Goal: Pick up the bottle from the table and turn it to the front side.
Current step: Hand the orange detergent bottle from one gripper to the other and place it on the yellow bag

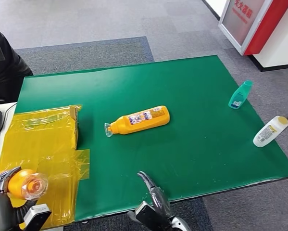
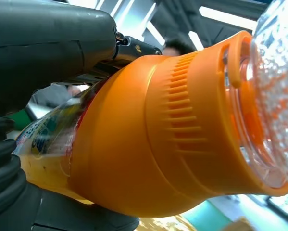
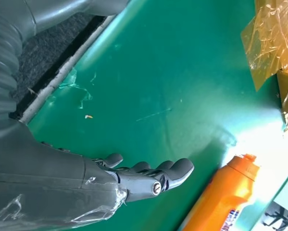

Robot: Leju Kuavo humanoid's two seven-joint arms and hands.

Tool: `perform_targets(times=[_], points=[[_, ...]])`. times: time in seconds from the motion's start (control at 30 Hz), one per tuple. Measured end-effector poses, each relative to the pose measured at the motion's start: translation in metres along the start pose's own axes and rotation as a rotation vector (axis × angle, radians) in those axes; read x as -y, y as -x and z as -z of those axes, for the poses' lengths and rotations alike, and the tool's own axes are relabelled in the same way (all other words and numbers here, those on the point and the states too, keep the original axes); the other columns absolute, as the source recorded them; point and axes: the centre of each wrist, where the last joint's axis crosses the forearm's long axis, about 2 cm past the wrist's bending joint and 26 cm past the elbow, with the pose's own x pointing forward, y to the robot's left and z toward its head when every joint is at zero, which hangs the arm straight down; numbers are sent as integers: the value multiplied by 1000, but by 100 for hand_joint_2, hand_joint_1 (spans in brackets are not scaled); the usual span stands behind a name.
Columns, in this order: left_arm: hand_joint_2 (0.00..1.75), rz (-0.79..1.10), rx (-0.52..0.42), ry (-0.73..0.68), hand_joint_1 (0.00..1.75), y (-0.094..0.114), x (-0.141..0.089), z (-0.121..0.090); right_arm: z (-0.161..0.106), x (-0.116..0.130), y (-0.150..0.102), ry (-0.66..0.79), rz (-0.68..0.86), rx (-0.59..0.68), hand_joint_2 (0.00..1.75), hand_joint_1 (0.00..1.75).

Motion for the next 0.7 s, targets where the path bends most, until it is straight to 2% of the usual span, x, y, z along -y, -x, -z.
perform_targets(times=[0.17, 0.3, 0.47, 0.7], points=[[175, 278, 32, 43, 175, 11, -5, 7, -1, -3, 3, -37, 13, -9, 175, 0], [175, 439, 32, 75, 175, 16, 3, 23, 2, -7, 3, -95, 16, -7, 175, 0], [175, 482, -12, 111, 175, 19, 17, 52, 4, -10, 3, -148, 9, -11, 175, 0], [175, 497, 83, 237, 175, 1, 47, 76, 7, -13, 5, -191, -1, -7, 175, 0]])
